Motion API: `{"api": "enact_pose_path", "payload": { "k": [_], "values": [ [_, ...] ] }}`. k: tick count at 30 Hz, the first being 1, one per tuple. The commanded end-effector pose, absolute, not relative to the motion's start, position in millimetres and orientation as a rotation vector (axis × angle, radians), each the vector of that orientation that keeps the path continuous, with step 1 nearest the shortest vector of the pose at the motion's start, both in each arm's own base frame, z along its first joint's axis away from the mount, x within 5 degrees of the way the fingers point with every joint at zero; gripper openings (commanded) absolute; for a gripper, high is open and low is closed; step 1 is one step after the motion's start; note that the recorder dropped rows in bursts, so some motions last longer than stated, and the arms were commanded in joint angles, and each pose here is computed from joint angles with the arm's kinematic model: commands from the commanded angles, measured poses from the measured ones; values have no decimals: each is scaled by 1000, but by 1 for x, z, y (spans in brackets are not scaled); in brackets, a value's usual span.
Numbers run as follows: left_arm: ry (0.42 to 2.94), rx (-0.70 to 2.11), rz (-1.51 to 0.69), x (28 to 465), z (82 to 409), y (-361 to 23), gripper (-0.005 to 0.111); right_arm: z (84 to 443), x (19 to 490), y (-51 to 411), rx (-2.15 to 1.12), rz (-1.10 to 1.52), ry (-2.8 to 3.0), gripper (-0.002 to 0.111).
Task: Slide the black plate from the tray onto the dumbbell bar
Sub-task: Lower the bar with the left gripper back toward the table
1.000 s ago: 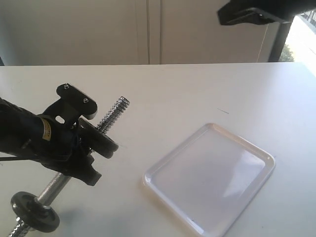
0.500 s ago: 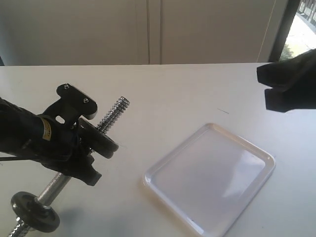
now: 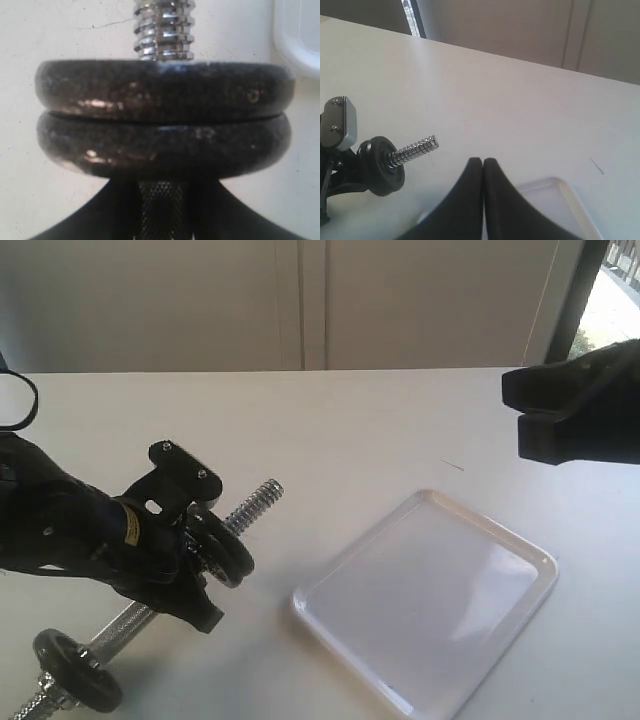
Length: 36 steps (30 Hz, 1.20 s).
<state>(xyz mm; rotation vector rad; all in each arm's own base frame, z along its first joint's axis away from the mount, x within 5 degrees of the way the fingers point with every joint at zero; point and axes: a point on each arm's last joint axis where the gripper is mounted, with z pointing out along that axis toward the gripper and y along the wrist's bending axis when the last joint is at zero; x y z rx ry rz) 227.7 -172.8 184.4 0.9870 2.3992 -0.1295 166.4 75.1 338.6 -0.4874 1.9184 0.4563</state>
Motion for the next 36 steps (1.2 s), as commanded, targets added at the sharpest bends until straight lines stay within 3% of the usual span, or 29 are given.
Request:
{"api": "enact_pose_path", "payload": {
  "k": [1,16,36],
  "values": [
    [2073,934,-249,244,216,-193,0,339,165,74,-470,463,1909,0],
    [1951,900,-270,307,237,-243,0,367,127,63,-462,442,1732,0],
    [1830,811,-329,368,247,-293,0,368,124,62,-459,441,1720,0]
  ]
}}
